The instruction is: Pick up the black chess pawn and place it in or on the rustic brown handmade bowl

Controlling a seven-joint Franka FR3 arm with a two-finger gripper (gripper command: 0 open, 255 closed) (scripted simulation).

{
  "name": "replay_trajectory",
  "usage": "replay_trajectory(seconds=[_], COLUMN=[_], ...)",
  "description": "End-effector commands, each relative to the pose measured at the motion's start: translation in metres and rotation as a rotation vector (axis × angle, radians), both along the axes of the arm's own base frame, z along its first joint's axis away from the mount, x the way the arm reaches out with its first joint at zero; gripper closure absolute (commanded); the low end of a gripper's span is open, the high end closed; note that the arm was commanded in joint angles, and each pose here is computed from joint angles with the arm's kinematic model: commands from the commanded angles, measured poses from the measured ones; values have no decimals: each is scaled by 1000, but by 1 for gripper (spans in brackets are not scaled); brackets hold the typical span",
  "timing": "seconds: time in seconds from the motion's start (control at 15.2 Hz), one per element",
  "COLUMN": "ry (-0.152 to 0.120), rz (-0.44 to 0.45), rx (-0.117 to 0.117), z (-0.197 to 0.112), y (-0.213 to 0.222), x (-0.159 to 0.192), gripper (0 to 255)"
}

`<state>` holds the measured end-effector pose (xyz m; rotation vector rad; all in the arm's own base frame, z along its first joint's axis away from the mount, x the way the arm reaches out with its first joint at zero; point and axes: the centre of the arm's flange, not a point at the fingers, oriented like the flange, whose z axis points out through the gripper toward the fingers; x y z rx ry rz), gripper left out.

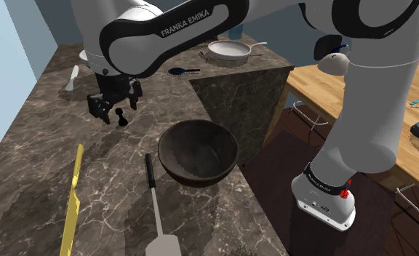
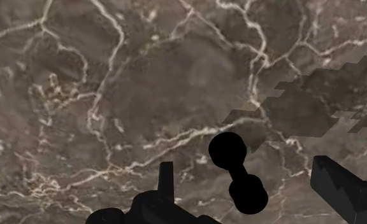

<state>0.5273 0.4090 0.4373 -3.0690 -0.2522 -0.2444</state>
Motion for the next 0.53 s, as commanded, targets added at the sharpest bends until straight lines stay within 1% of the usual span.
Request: replay_trajectory(seconds=[0.0, 0.07, 0.13, 0.46], ry=[0, 0, 0, 0], rz=[0, 0, 0, 0], rx=[0, 0, 0, 0], z=[0, 0, 0, 0], y=[0, 0, 0, 0], x=[0, 0, 0, 0], gripper=[0, 0, 255, 255])
